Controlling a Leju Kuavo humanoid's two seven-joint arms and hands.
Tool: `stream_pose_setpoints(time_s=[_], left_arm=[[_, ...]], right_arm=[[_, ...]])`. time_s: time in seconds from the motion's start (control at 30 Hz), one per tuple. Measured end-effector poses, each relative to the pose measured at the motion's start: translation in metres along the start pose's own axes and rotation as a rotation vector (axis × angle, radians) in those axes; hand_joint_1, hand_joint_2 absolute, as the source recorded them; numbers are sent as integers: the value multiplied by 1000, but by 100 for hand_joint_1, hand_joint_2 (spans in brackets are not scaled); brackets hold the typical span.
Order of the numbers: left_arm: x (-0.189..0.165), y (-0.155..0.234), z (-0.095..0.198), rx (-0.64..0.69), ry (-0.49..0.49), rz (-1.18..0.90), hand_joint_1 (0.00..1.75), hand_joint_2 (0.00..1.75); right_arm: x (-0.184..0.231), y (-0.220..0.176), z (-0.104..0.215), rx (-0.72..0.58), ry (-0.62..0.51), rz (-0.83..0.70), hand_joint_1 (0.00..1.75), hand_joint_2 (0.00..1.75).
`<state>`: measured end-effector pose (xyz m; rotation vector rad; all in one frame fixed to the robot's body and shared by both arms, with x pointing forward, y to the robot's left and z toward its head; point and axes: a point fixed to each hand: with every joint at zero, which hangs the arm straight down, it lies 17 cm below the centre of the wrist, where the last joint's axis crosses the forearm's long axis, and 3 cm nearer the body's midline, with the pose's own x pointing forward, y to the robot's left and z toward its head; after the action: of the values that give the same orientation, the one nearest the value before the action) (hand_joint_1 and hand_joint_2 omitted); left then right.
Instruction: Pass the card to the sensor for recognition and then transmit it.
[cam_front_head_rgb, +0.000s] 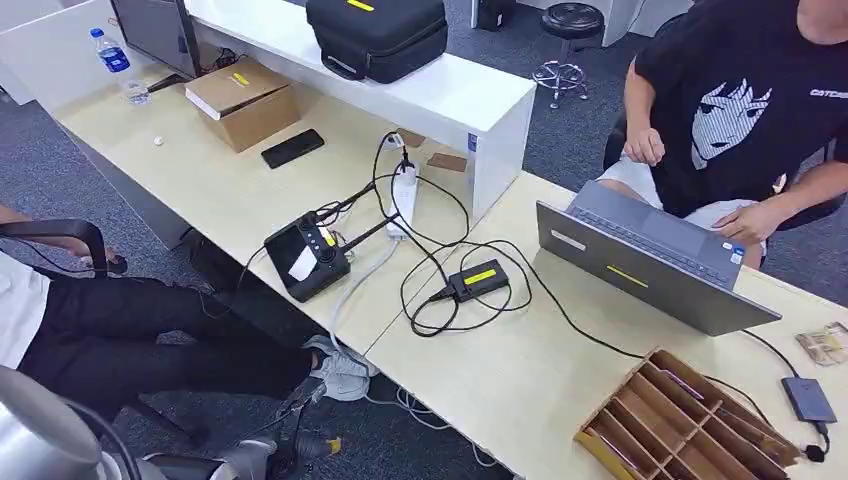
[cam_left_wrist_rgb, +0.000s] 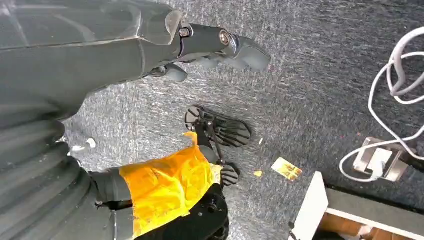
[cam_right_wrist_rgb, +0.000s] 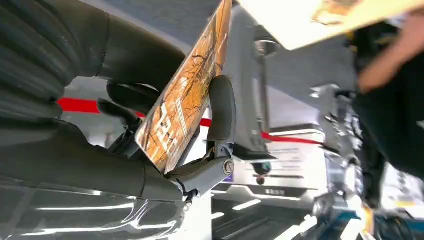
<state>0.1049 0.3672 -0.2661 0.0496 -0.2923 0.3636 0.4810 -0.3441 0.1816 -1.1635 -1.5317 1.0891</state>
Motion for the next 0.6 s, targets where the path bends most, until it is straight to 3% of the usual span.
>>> stream_pose_setpoints(time_s=[0.13, 0.27, 0.6], left_arm=[[0, 0, 0, 0, 0, 0, 0, 175], [-1, 1, 0, 2, 8, 9, 0, 175], [-1, 2, 0, 3, 8, 12, 0, 175]], right_arm=[[-1, 1, 0, 4, 3, 4, 175, 175], [-22, 30, 5, 140, 51, 64, 175, 175], [-29, 36, 5, 158, 66, 74, 175, 175]])
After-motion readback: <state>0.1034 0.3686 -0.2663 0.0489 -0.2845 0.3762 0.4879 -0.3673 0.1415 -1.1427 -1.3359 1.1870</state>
